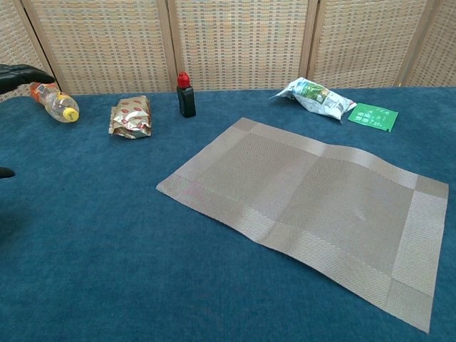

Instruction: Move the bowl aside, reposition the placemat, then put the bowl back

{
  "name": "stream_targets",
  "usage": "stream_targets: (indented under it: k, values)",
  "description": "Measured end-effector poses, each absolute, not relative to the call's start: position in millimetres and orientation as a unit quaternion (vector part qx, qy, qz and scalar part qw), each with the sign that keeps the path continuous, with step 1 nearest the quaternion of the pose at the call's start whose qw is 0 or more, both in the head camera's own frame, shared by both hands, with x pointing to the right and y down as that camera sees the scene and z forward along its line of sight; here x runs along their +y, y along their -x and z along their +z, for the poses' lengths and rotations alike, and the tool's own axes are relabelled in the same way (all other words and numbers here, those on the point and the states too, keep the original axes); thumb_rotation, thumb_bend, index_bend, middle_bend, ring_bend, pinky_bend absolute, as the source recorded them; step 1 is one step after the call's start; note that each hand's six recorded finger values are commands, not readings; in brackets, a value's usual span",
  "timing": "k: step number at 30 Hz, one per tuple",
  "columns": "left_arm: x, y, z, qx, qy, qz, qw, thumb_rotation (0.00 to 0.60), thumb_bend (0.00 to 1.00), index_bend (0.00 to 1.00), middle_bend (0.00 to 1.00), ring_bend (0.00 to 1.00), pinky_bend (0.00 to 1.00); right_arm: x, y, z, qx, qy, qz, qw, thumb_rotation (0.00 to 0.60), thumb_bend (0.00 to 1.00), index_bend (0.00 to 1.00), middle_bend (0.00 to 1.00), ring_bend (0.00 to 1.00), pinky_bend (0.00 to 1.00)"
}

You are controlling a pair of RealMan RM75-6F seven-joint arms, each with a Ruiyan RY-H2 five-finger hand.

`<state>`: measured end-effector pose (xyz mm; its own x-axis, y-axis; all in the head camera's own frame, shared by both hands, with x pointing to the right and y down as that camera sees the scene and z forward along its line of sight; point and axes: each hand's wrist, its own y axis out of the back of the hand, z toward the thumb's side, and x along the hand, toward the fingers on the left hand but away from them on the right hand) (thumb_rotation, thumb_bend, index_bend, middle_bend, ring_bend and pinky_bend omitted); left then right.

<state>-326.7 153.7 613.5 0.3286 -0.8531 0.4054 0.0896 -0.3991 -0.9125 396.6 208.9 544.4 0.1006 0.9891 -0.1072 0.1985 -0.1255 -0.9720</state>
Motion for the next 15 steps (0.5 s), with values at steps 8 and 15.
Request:
stream_targets:
  k: [8, 15]
  values:
    - [126.9, 272.8, 649.1, 0.242, 0.670, -0.504, 0.488, 0.600, 0.06, 0.05, 0.00, 0.00, 0.00, 206.9, -399.6, 547.5, -0.498, 0.609, 0.452, 0.420, 0.600, 0.16, 0.02, 0.00, 0.00, 0.00]
    - [103.2, 242.3, 684.0, 0.213, 0.664, -0.518, 0.496, 0.600, 0.06, 0.05, 0.00, 0.00, 0.00, 205.0, -401.1, 547.5, -0.502, 0.611, 0.450, 0.415, 0.600, 0.16, 0.02, 0.00, 0.00, 0.00]
